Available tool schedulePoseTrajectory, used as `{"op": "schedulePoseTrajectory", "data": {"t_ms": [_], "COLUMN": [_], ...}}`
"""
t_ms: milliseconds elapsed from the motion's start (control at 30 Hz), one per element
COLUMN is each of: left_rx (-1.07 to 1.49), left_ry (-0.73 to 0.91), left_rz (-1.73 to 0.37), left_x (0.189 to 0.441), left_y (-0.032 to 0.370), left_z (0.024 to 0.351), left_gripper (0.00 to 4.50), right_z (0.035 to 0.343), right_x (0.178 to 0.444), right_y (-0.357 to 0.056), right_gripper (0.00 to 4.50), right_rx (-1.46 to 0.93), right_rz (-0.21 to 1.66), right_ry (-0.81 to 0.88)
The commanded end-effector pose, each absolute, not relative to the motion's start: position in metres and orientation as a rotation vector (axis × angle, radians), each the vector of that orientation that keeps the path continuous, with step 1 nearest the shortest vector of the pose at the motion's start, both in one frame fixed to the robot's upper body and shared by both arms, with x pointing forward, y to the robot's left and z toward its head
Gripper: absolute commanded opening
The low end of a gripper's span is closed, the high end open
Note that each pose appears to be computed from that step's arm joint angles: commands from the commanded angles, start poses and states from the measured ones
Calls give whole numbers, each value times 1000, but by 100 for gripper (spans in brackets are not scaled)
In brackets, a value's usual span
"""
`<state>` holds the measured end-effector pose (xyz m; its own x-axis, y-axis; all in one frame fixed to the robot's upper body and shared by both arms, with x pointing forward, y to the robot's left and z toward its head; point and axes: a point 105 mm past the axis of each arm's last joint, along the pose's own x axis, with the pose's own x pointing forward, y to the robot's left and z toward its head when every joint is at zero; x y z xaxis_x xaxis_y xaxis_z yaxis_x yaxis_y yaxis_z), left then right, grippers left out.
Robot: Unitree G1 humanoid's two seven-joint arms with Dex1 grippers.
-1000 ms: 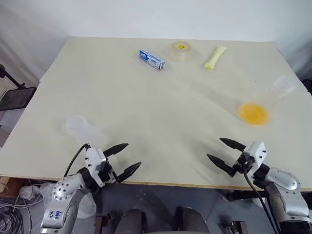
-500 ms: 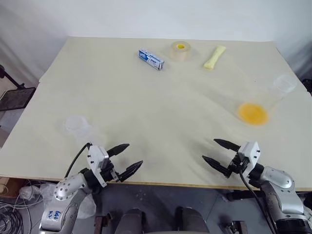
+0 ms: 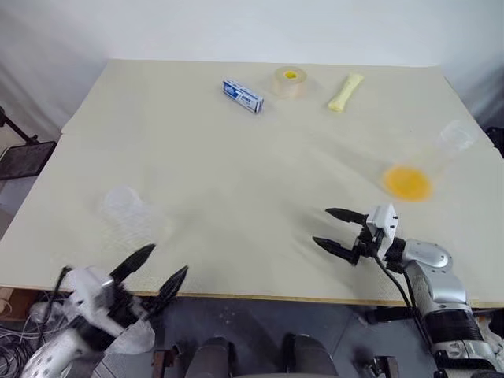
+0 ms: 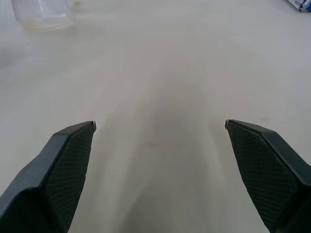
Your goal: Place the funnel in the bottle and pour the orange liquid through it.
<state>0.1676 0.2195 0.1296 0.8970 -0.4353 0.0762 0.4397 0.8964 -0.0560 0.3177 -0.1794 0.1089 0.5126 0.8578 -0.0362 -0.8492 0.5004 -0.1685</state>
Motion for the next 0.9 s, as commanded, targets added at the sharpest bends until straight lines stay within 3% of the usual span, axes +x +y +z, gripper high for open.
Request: {"op": "schedulePoseTrajectory", "data": {"t_ms": [33, 167, 533, 900], "left_rx": [-47, -19, 30, 58], "left_ry": [-122, -158, -190, -227], "left_rz": [-323, -222, -313, -395], "left_x": [147, 146, 202, 238], "left_y": [248, 273, 277, 276], "left_z": [145, 152, 158, 165], "left_gripper": [450, 450, 450, 450], "right_z": [115, 123, 140, 146], "right_x": [317, 321, 327, 325], "right_y": [-172, -166, -154, -157], "right_gripper": [448, 448, 448, 448], "right_rx": [-170, -173, -176, -192], "right_rz": [1097, 1115, 1109, 1073], "right_ry": [-83, -114, -185, -205]}}
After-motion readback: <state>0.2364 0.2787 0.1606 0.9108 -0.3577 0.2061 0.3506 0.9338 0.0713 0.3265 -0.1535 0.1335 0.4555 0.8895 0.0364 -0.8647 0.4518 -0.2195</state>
